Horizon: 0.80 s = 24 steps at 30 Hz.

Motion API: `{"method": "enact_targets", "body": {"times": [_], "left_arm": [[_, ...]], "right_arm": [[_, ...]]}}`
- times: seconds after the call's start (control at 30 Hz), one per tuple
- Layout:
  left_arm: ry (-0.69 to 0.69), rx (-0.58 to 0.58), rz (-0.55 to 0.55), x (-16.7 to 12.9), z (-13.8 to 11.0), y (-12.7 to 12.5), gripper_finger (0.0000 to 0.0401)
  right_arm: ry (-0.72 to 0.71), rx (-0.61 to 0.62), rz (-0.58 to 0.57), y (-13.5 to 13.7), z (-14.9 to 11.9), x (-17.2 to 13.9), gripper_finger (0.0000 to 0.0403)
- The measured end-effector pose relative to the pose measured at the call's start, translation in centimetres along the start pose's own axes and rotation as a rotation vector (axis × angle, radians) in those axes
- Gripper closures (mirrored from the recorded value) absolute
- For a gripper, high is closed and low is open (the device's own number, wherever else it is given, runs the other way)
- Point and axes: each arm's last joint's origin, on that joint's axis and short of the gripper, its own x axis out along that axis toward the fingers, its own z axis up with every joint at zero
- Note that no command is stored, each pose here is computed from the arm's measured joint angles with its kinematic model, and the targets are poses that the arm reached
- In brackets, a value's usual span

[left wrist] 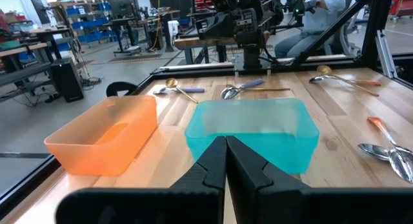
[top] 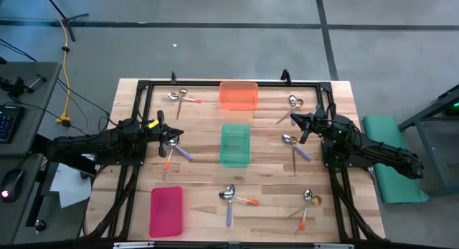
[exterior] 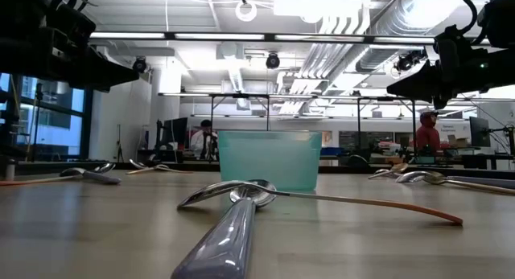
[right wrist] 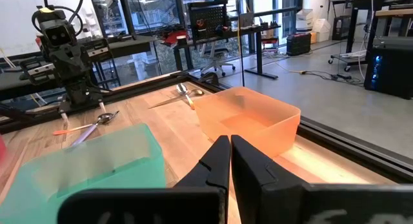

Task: Sort silverware by color (type)
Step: Put the purple spoon into the green bin

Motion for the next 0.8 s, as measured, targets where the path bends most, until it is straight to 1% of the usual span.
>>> {"method": "enact_targets", "body": {"times": [0.7,0.8], "left_arm": [[0.000,0.000,0.000,0.00,0.00,0.00,0.0401],[0.000,0.000,0.000,0.00,0.00,0.00,0.0401]], "right_arm": [[0.000,0.000,0.000,0.00,0.00,0.00,0.0403],[-0.001,-0.032,-0.006,-0.02,-0.01,0.00,0.0403]]}}
